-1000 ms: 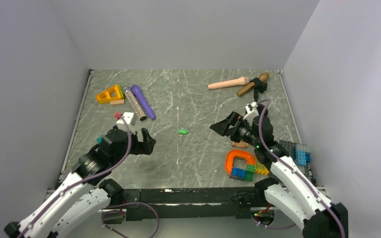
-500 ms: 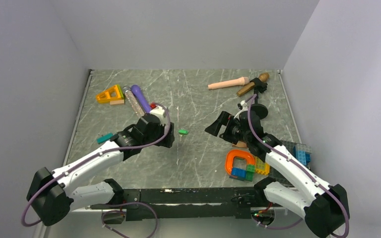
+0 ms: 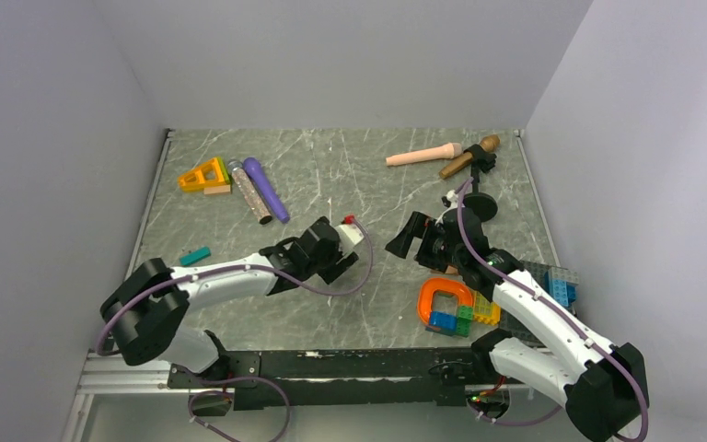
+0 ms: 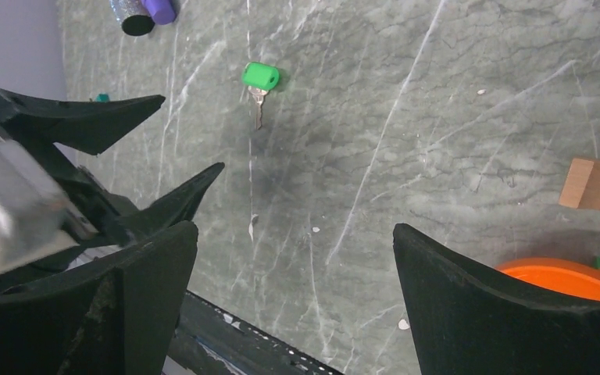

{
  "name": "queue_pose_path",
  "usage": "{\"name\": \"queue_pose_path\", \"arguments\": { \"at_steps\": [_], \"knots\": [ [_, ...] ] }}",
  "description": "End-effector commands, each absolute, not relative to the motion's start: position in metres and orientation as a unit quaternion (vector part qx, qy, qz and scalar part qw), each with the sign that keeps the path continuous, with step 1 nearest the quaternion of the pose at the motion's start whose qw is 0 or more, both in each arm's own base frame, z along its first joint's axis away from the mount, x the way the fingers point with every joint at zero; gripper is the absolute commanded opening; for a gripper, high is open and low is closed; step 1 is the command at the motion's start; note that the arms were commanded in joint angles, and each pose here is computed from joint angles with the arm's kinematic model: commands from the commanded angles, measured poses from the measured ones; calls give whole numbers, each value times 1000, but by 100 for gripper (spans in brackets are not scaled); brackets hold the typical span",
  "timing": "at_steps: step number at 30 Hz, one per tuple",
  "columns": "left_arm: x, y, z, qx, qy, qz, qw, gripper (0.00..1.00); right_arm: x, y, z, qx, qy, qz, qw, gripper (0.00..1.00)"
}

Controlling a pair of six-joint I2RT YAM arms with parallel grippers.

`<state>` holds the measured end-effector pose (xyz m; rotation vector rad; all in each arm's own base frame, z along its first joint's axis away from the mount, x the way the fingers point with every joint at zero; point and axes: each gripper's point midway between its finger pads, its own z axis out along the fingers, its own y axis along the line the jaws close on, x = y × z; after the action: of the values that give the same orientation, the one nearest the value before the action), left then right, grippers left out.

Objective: Remove the keys from the keyring

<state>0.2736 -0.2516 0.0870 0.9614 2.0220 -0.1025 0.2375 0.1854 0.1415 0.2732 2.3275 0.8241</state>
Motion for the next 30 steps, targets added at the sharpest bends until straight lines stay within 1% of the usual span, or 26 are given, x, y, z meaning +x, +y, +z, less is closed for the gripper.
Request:
{"name": "queue_pose_path", "arguments": {
  "at_steps": [1,4,7,11,16,26,30],
  "knots": [
    [291,-271,106,474,744,18,471,81,243,185,154,91,882,310,342,100],
    [288,-276,100,516,719,39,464,78,242,183,152,88,886,302,341,100],
    [286,-280,95,543,702,36,458,78,240,181,150,87,887,298,341,100],
    [284,-287,83,587,684,31,431,77,239,179,150,85,887,296,343,100],
    [291,-288,67,604,696,14,388,75,237,176,150,84,887,293,346,100],
    [304,-290,47,619,705,14,347,69,236,173,149,79,891,282,347,100],
    [306,-290,41,619,707,14,343,70,236,174,146,79,892,283,344,100]
  ]
}}
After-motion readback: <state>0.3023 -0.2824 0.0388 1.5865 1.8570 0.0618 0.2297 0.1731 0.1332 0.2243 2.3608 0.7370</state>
